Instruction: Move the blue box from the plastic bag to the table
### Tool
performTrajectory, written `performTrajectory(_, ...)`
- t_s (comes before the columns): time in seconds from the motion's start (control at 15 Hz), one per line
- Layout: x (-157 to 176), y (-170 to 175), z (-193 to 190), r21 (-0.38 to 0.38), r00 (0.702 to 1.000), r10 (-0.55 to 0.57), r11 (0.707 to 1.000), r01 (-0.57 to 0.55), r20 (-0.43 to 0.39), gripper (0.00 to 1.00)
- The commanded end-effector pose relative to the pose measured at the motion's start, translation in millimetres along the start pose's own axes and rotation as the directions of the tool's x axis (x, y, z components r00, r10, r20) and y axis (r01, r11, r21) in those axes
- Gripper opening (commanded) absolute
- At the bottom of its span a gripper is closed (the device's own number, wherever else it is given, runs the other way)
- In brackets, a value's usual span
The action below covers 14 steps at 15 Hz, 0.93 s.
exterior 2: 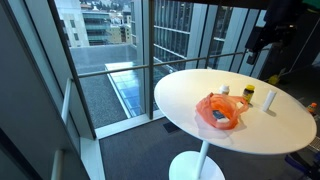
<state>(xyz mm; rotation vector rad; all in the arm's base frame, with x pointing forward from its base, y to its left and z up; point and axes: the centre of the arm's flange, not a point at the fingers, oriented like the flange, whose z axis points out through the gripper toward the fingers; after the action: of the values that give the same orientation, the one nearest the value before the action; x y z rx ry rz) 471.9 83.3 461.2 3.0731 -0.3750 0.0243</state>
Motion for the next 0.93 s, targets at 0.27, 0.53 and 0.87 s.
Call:
performTrajectory(0.27, 53, 28, 51, -0.032, 0.988, 0.105, 0.994, -0.103, 0.112, 1.00)
performTrajectory(0.53, 39, 30, 59, -0.021, 0.991, 0.074, 0.997, -0.072, 0.108, 1.00)
performTrajectory(0.87, 41, 27, 62, -0.040, 0.990, 0.093, 0.995, -0.090, 0.102, 1.00)
